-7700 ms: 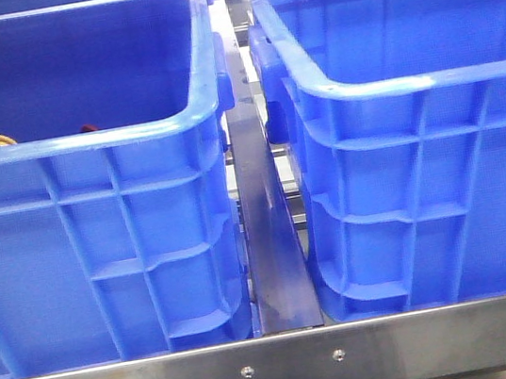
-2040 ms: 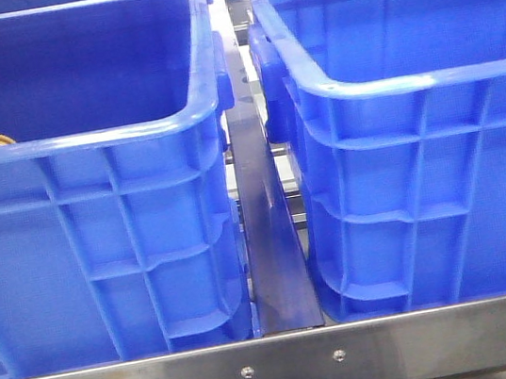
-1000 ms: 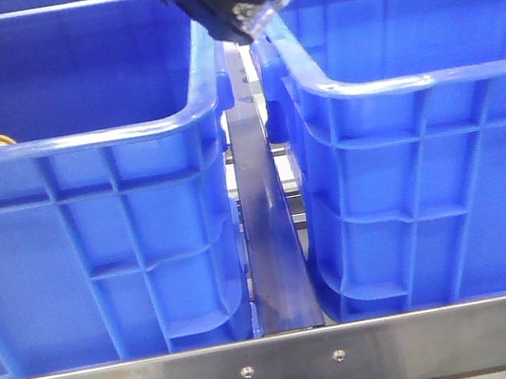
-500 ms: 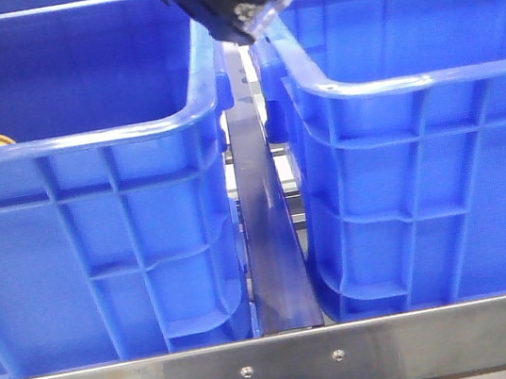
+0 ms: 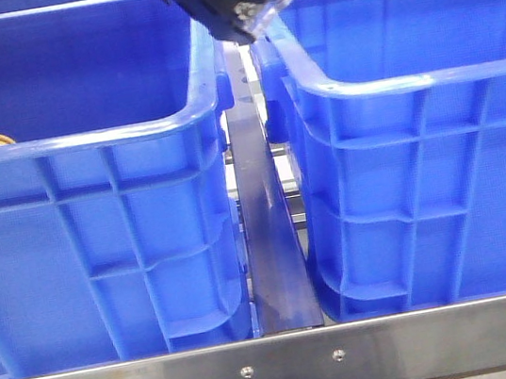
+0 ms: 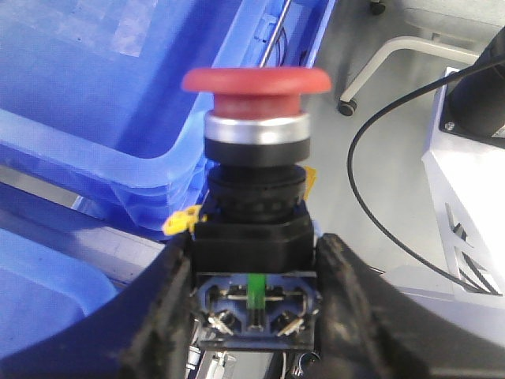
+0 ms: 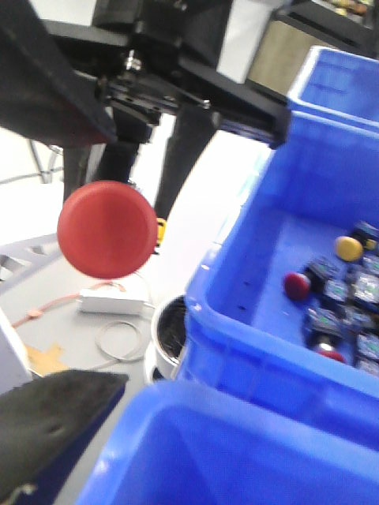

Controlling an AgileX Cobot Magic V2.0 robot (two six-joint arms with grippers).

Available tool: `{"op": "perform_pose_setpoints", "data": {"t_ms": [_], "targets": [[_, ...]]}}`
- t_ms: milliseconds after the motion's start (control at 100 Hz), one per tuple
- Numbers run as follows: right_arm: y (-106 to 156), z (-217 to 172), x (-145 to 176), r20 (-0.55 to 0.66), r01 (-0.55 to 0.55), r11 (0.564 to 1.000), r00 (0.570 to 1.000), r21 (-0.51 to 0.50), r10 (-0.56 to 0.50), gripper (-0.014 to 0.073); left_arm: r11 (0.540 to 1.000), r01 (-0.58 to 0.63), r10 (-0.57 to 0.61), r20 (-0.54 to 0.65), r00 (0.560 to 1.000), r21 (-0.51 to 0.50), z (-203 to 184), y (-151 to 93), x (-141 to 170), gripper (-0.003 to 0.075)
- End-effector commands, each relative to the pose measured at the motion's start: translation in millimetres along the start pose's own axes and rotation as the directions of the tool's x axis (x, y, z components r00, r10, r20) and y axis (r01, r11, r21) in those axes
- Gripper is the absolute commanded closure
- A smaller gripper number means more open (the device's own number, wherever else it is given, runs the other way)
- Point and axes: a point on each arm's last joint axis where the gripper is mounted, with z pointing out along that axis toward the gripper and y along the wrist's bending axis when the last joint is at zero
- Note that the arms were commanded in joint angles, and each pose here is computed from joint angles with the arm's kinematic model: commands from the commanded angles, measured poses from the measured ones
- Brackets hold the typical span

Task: Pick red and yellow buttons and place in box
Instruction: 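Carry the red button to the center and hand it to the right gripper, then release the red button from the left gripper and withdraw it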

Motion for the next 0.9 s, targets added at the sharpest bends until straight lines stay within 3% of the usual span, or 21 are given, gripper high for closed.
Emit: {"op": "perform_pose_setpoints", "data": {"t_ms": [0, 370, 440, 630, 780, 890], "targets": [[11, 4, -7, 0.018, 0.012, 0.997, 1.000, -0.078, -0.011, -0.0002, 1.000, 0.011, -0.011, 0.121, 0.993, -0.003, -14, -2, -15, 0.0739], [14, 34, -8, -0.085, 0.021, 0.984, 0.996, -0.178, -0.037, 0.0001, 1.000, 0.014, -0.015, 0.110, 0.994, 0.004, -14, -2, -14, 0.0739], [15, 34, -8, -0.084, 0.028, 0.983, 0.995, -0.184, -0.044, 0.0063, 1.000, 0.014, -0.015, 0.110, 0.994, 0.004, -14, -2, -14, 0.0740], [16, 34, -7, -0.094, 0.028, 0.982, 0.994, -0.189, -0.047, 0.0400, 1.000, 0.014, -0.015, 0.110, 0.994, 0.004, -14, -2, -14, 0.0739], [15, 34, -8, -0.088, 0.028, 0.982, 0.995, -0.186, -0.045, 0.0415, 1.000, 0.014, -0.015, 0.110, 0.994, 0.004, -14, -2, -14, 0.0731], [15, 34, -9, -0.068, 0.033, 0.983, 0.997, -0.179, -0.046, 0.0415, 1.000, 0.014, -0.015, 0.110, 0.994, 0.004, -14, -2, -14, 0.0611]]}}
